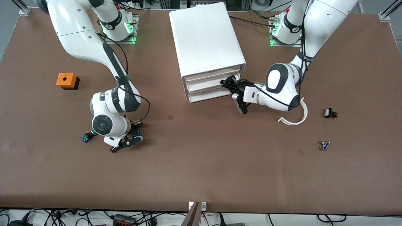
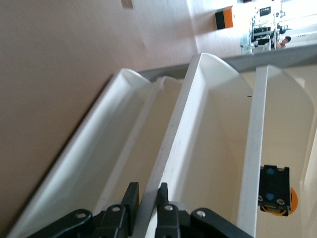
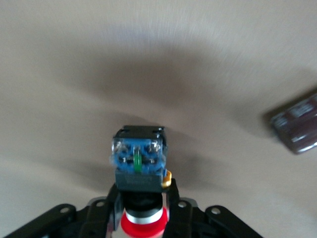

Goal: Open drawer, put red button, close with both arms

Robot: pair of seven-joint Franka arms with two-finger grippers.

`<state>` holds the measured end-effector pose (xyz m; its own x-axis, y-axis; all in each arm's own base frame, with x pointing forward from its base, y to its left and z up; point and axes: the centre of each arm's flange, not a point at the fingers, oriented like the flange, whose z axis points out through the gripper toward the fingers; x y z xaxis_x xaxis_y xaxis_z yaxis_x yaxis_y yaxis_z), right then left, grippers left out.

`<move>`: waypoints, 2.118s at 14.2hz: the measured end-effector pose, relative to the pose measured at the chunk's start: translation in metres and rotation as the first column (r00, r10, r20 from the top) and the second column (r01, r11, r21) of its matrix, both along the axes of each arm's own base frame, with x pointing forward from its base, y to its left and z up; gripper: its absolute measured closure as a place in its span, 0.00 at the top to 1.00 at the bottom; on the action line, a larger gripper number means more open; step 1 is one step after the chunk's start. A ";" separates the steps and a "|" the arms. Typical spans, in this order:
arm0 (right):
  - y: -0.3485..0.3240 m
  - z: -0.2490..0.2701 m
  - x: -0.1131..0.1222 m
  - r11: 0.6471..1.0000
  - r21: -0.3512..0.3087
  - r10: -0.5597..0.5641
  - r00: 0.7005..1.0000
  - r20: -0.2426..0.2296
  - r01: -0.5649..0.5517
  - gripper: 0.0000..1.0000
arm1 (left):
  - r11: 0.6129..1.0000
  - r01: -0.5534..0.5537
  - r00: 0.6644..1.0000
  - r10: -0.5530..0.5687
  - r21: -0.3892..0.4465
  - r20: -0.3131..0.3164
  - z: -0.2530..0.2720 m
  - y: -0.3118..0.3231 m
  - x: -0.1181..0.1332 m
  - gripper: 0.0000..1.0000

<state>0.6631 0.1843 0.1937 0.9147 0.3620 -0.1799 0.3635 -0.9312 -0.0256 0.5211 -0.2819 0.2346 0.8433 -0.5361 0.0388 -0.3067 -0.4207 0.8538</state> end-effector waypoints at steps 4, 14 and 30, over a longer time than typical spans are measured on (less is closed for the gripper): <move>0.018 0.065 0.027 0.999 0.032 0.018 0.995 0.099 -0.021 0.34 | 0.997 -0.062 0.997 0.064 -0.055 0.035 -0.009 0.026 0.054 0.18; 0.197 0.192 -0.002 0.972 0.124 0.154 0.939 0.308 -0.200 0.33 | 0.944 0.027 0.996 -0.052 0.328 0.066 0.129 0.102 0.111 1.00; 0.367 0.169 -0.153 0.988 0.140 -0.076 0.995 0.071 0.066 0.33 | 0.586 -0.057 0.986 -0.095 0.808 0.138 0.117 0.190 0.165 1.00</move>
